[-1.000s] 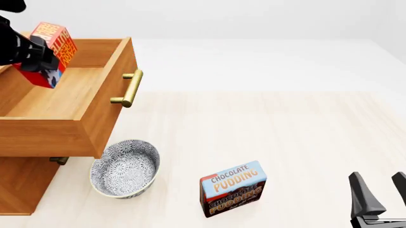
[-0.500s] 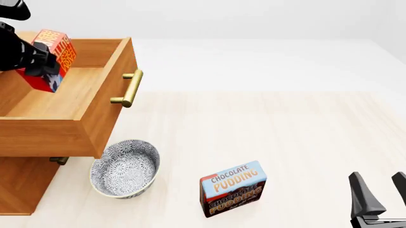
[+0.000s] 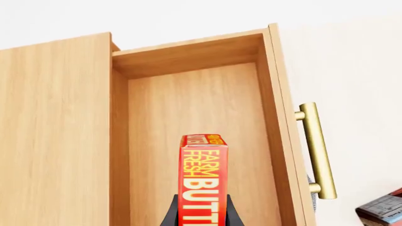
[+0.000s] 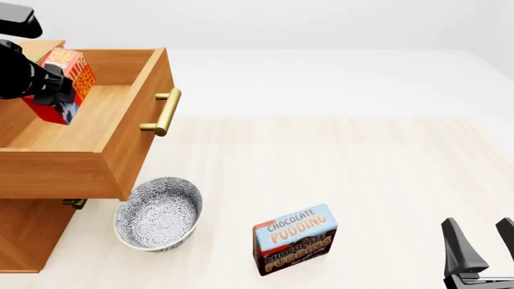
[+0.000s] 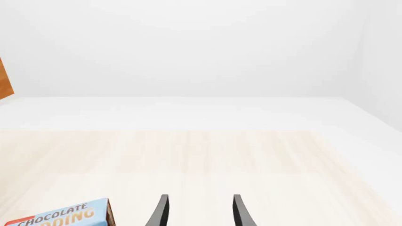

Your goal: Put the butter at the back in the top drawer of the cabinet and close it.

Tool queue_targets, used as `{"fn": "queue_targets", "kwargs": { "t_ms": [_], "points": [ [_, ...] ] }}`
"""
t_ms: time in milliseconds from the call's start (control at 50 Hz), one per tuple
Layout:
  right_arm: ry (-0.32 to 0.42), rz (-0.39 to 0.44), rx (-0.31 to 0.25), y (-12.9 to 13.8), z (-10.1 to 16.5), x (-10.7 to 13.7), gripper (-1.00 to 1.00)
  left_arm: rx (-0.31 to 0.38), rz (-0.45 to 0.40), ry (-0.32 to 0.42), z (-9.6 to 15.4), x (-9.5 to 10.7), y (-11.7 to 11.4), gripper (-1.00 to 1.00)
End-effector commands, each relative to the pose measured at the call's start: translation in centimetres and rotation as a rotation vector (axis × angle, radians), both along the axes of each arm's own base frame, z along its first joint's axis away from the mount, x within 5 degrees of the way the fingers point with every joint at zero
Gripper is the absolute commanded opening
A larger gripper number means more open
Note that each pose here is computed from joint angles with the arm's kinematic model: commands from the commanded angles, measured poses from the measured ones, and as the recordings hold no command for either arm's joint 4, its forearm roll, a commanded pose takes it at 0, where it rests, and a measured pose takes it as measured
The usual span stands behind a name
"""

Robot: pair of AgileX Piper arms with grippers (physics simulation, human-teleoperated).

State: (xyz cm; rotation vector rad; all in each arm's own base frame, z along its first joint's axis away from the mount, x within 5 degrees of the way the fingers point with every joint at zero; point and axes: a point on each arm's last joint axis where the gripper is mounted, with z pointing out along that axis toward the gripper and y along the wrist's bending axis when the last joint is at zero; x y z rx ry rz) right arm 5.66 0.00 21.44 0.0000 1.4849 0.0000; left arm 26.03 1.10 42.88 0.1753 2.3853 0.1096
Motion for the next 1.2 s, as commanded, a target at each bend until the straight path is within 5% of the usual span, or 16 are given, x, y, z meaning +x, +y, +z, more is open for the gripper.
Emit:
{"fn": "queue_targets", "kwargs": {
  "t_ms": [20, 1200],
  "points": [
    [0.0, 0.0, 0.0, 0.0, 0.0, 0.0, 1.0, 0.015, -0.001, -0.015, 0.0, -0.1, 0.4, -1.0],
    [0.0, 0.0, 0.0, 0.0, 0.0, 0.0, 1.0, 0.031, 0.012, 0.008, -1.8, 0.7, 1.3, -1.0]
  ]
}}
